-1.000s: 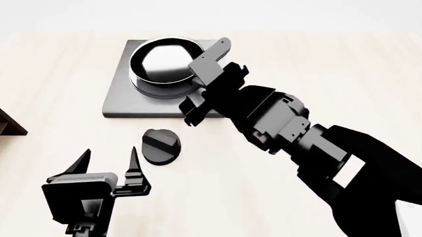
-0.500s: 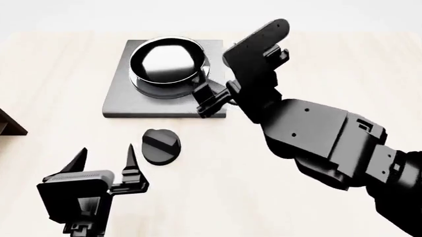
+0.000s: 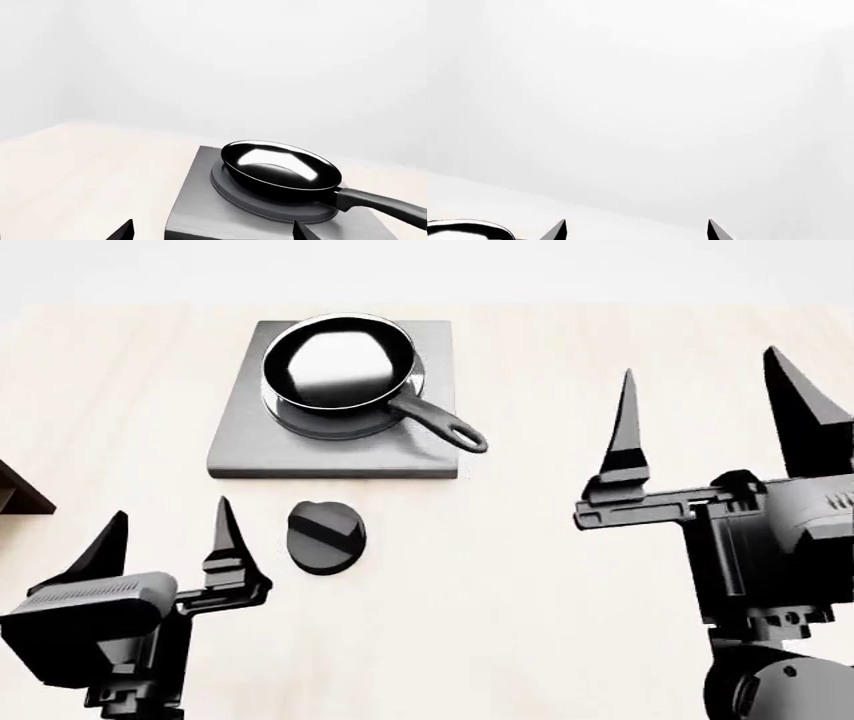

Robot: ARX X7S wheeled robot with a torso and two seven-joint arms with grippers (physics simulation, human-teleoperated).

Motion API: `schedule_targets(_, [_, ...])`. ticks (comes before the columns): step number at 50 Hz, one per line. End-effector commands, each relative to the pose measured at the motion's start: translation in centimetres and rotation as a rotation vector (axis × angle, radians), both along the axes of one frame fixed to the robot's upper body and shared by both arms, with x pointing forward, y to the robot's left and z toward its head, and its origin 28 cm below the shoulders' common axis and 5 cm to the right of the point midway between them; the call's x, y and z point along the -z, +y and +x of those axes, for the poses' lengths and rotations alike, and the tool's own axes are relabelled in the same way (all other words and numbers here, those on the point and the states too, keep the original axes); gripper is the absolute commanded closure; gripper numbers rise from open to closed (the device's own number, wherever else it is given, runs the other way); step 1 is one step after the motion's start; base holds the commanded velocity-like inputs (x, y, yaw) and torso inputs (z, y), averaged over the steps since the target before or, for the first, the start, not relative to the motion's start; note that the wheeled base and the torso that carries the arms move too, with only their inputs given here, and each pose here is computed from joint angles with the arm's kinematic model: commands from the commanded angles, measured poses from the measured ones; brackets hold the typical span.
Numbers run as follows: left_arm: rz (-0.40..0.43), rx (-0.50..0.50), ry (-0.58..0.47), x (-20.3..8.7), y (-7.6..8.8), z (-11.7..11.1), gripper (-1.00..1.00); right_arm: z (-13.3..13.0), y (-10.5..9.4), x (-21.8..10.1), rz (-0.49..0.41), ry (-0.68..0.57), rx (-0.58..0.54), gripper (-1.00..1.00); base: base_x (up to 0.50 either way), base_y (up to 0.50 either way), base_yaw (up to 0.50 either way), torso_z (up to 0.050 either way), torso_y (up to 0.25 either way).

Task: Turn on the stove and put the frying pan on it.

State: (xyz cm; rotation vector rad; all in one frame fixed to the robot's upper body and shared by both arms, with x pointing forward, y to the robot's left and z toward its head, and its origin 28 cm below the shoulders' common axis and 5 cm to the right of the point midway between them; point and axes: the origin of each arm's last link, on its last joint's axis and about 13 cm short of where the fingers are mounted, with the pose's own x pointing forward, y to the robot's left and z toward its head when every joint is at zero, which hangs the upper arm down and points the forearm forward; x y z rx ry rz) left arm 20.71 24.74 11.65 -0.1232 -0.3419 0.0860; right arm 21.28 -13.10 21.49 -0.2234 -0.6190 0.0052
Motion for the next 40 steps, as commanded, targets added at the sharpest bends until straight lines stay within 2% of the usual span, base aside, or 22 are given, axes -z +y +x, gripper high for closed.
schedule_targets(1, [-0.035, -0.022, -0.099, -1.1, 0.3, -0.3, -1.00, -4.3, -2.3, 1.2, 0.125, -0.134, 0.113, -1.00, 0.00, 0.00, 0.00, 0.000, 0.000])
schedule_targets(5, [-0.099, -0.092, -0.185, -1.8, 0.7, -0.4, -1.00, -5.6, -3.0, 2.6, 0.132, -0.251, 0.169, -1.00, 0.00, 0.00, 0.00, 0.000, 0.000])
schedule_targets(11, [-0.165, -0.156, -0.339, -2.7, 1.2, -1.1, -1.00, -7.0, -3.4, 2.6, 0.182, -0.378, 0.213, -1.00, 0.00, 0.00, 0.00, 0.000, 0.000])
schedule_targets(14, [-0.194, -0.186, -0.408, -3.1, 1.6, -1.5, -1.00, -7.7, -3.6, 2.4, 0.170, -0.453, 0.254, -1.00, 0.00, 0.00, 0.00, 0.000, 0.000])
schedule_targets(16, [-0.216, -0.193, -0.426, -3.2, 1.7, -1.5, -1.00, -7.9, -3.6, 2.6, 0.149, -0.484, 0.273, -1.00, 0.00, 0.00, 0.00, 0.000, 0.000])
schedule_targets(27, [-0.274, -0.227, -0.491, -3.1, 2.1, -1.9, -1.00, -8.3, -3.6, 2.8, 0.154, -0.532, 0.292, -1.00, 0.00, 0.00, 0.00, 0.000, 0.000])
schedule_targets(32, [-0.283, -0.225, -0.499, -3.1, 2.1, -2.0, -1.00, -8.6, -3.6, 2.7, 0.164, -0.580, 0.322, -1.00, 0.00, 0.00, 0.00, 0.000, 0.000])
schedule_targets(40, [-0.290, -0.232, -0.518, -3.1, 2.2, -2.1, -1.00, -8.8, -3.7, 2.7, 0.162, -0.592, 0.323, -1.00, 0.00, 0.00, 0.00, 0.000, 0.000])
